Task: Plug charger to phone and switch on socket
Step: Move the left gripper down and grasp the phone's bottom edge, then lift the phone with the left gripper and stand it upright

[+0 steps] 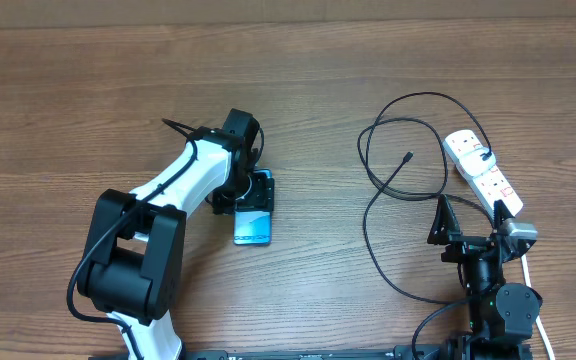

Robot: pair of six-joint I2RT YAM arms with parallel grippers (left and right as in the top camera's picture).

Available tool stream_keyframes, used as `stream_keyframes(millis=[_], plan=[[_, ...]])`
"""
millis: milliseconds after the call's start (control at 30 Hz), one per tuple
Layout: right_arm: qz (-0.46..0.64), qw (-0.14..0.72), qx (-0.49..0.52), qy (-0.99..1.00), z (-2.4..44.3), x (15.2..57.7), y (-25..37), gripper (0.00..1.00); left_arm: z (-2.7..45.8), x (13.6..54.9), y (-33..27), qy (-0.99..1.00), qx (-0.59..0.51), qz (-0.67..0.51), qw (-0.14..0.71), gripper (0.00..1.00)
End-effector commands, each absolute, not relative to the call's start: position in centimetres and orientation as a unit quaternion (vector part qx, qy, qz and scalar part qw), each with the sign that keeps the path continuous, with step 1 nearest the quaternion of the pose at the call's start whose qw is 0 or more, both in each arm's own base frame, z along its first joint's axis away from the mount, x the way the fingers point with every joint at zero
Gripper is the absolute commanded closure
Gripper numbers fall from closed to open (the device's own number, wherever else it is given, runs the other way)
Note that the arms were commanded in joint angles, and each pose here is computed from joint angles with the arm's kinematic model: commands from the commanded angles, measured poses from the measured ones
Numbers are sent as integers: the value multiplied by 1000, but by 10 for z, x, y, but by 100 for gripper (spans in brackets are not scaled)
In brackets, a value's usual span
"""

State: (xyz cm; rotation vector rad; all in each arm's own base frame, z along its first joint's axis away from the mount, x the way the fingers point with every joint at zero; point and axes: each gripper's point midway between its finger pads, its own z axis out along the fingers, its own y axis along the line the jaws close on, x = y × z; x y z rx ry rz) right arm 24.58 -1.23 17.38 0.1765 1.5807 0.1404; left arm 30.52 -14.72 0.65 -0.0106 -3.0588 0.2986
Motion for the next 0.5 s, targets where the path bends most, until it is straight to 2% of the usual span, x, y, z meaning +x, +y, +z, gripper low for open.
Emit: stream_keyframes(millis=[0,467], plan=[[64,698,75,709,171,246,-11,0,19,296,-192,-972,0,217,87,40],[64,698,75,709,171,246,-11,0,114,280,-263,-827,26,527,197,39]])
